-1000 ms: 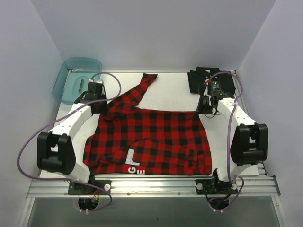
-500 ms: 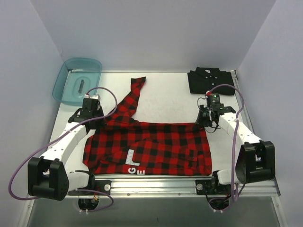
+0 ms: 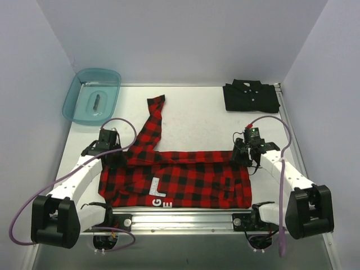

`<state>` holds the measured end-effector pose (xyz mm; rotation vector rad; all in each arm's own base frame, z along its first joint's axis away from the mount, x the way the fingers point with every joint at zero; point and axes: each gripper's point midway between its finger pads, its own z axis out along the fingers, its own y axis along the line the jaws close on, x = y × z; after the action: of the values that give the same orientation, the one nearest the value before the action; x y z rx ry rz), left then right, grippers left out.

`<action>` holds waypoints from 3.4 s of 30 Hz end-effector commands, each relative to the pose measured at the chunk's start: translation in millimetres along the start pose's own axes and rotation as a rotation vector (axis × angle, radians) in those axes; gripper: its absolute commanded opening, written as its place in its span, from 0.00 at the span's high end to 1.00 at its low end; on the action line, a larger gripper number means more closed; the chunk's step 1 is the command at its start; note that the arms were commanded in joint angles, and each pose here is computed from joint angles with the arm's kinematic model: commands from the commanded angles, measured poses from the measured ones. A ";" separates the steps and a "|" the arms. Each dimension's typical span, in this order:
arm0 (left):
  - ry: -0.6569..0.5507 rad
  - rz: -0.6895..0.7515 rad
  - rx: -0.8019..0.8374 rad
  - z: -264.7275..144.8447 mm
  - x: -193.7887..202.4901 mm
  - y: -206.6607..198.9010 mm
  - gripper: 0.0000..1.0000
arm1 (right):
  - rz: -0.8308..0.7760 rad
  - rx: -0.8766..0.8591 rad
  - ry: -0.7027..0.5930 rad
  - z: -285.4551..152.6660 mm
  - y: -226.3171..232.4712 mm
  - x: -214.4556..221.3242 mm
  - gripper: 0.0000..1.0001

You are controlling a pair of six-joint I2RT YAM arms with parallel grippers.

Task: Fold and stack the long sleeve shirts
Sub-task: Fold the shirt

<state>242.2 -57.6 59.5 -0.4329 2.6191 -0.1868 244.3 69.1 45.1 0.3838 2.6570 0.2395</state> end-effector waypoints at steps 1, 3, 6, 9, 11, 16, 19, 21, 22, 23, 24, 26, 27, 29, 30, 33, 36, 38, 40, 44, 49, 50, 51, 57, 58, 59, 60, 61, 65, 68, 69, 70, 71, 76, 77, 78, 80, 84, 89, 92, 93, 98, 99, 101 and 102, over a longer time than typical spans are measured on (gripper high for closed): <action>-0.048 -0.046 0.050 -20.4 -10.0 -8.5 0.74 | 0.013 -0.008 -0.045 -15.6 2.2 -1.5 0.58; -0.100 -0.033 0.071 -33.7 -19.0 -11.2 0.46 | -0.007 -0.029 -0.088 -29.1 7.0 -8.5 0.50; -0.179 0.001 0.099 -53.8 -35.1 -15.9 0.30 | -0.036 -0.061 -0.137 -47.3 17.8 -21.3 0.42; -0.236 0.025 0.105 -64.4 -48.6 -17.8 0.20 | -0.058 -0.103 -0.155 -58.0 32.9 -36.8 0.42; -0.247 0.036 0.101 -65.1 -53.1 -18.6 0.19 | -0.067 -0.107 -0.133 -54.3 40.3 -42.8 0.43; -0.210 0.031 0.082 -53.6 -48.3 -16.3 0.19 | -0.050 -0.056 -0.022 -25.5 39.9 -30.6 0.46; -0.201 0.026 0.082 -46.9 -41.5 -13.6 0.20 | -0.040 -0.023 0.066 -6.1 31.2 -3.6 0.47; -0.200 0.025 0.081 -43.7 -38.6 -12.2 0.20 | -0.036 -0.001 0.112 4.2 21.0 16.2 0.47; -0.198 0.024 0.081 -43.0 -38.3 -11.9 0.20 | -0.038 0.007 0.132 7.7 17.9 22.3 0.47; -0.198 0.023 0.079 -42.7 -38.3 -11.6 0.19 | -0.044 0.015 0.147 9.9 15.0 26.6 0.47; -0.204 0.024 0.083 -43.2 -41.0 -13.5 0.19 | -0.052 0.020 0.161 11.5 12.9 30.6 0.47; -0.207 0.024 0.098 -41.7 -47.1 -18.7 0.18 | -0.070 0.018 0.181 12.1 12.7 33.3 0.47; -0.207 0.026 0.104 -41.0 -50.0 -21.4 0.18 | -0.077 0.012 0.183 11.0 14.4 33.2 0.47; -0.206 0.025 0.107 -37.9 -61.9 -28.4 0.16 | -0.104 0.004 0.168 5.1 19.5 30.0 0.47; -0.225 0.028 0.119 -36.9 -72.2 -34.0 0.15 | -0.121 -0.002 0.156 2.3 22.6 27.6 0.47; -0.224 0.031 0.129 -23.5 -99.8 -51.6 0.13 | -0.187 -0.023 0.103 -12.0 34.4 20.9 0.44; -0.224 0.044 0.129 -3.0 -130.4 -71.1 0.13 | -0.229 -0.057 0.057 -25.7 45.8 18.7 0.40; -0.220 0.063 0.136 12.5 -151.3 -87.6 0.13 | -0.243 -0.088 0.025 -34.5 52.0 17.3 0.29; -0.210 0.100 0.147 34.3 -162.1 -101.4 0.14 | -0.268 -0.109 0.007 -40.3 57.6 18.5 0.24; -0.248 0.196 0.182 59.1 -188.9 -136.8 0.16 | -0.289 -0.153 -0.035 -55.7 65.5 19.6 0.23; -0.277 0.288 0.229 92.9 -210.3 -168.2 0.20 | -0.321 -0.193 -0.063 -65.4 71.9 28.6 0.21; -0.282 0.293 0.237 97.2 -213.5 -171.7 0.20 | -0.326 -0.192 -0.068 -65.9 71.9 29.3 0.21; -0.281 0.295 0.236 103.0 -215.0 -173.0 0.23 | -0.333 -0.192 -0.071 -66.1 71.2 30.3 0.21; -0.227 0.320 0.272 142.3 -210.7 -184.5 0.32 | -0.350 -0.202 -0.079 -68.7 70.0 34.3 0.21; -0.211 0.331 0.276 147.9 -205.8 -185.4 0.39 | -0.348 -0.201 -0.077 -68.3 69.5 35.0 0.21; -0.206 0.334 0.282 148.7 -204.7 -186.3 0.43 | -0.348 -0.201 -0.075 -68.0 69.1 36.0 0.21; -0.195 0.341 0.302 148.9 -200.4 -189.1 0.47 | -0.342 -0.196 -0.077 -67.4 68.1 35.7 0.21; -0.196 0.345 0.316 146.1 -200.0 -191.1 0.61 | -0.343 -0.195 -0.075 -67.2 68.1 36.5 0.21; -0.205 0.377 0.373 136.4 -193.7 -200.1 0.93 | -0.339 -0.183 -0.071 -64.7 66.2 37.1 0.21; -0.213 0.394 0.394 126.2 -192.7 -201.7 1.00 | -0.336 -0.188 -0.073 -65.7 66.8 37.5 0.21; -0.221 0.396 0.401 121.0 -193.8 -203.6 1.00 | -0.337 -0.187 -0.075 -65.5 66.3 37.6 0.21; -0.233 0.395 0.408 111.2 -194.5 -203.6 1.00 | -0.335 -0.189 -0.077 -66.4 66.0 37.7 0.21; -0.240 0.396 0.412 104.7 -195.1 -203.7 1.00 | -0.331 -0.190 -0.080 -67.1 65.7 37.7 0.21; -0.289 0.426 0.448 38.0 -179.0 -206.6 1.00 | -0.318 -0.207 -0.118 -75.0 68.9 31.1 0.21; -0.278 0.429 0.439 28.7 -171.4 -203.7 1.00 | -0.316 -0.208 -0.122 -76.0 69.3 30.2 0.21; -0.270 0.438 0.449 17.1 -160.9 -207.8 1.00 | -0.312 -0.210 -0.127 -77.0 70.0 29.1 0.21; -0.249 0.456 0.450 -12.1 -136.1 -202.4 1.00 | -0.309 -0.218 -0.137 -79.6 71.4 27.6 0.21; -0.169 0.498 0.502 -46.5 -58.3 -195.3 1.00 | -0.293 -0.239 -0.161 -86.4 73.9 25.7 0.22; -0.009 0.575 0.619 -75.9 58.2 -178.0 0.96 | -0.289 -0.257 -0.165 -89.4 75.4 28.4 0.22; 0.129 0.585 0.677 -84.9 123.8 -161.9 0.83 | -0.293 -0.266 -0.168 -90.1 79.3 27.7 0.22; 0.152 0.587 0.678 -84.8 137.6 -152.3 0.74 | -0.297 -0.261 -0.159 -88.1 80.5 28.3 0.22; 0.113 0.520 0.621 -92.3 135.2 -135.6 0.28 | -0.334 -0.277 -0.137 -86.4 97.9 23.1 0.22; 0.081 0.506 0.607 -96.3 126.1 -134.2 0.27 | -0.345 -0.273 -0.125 -85.4 104.5 20.1 0.22; 0.022 0.480 0.564 -108.3 102.7 -132.6 0.24 | -0.358 -0.271 -0.116 -84.3 114.3 19.8 0.24; -0.007 0.439 0.535 -109.9 85.8 -129.3 0.22 | -0.369 -0.254 -0.096 -78.4 118.6 20.8 0.24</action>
<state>120.8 -212.8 105.7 0.4942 2.5338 -0.7696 204.9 163.1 120.0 -0.1430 2.5266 0.4229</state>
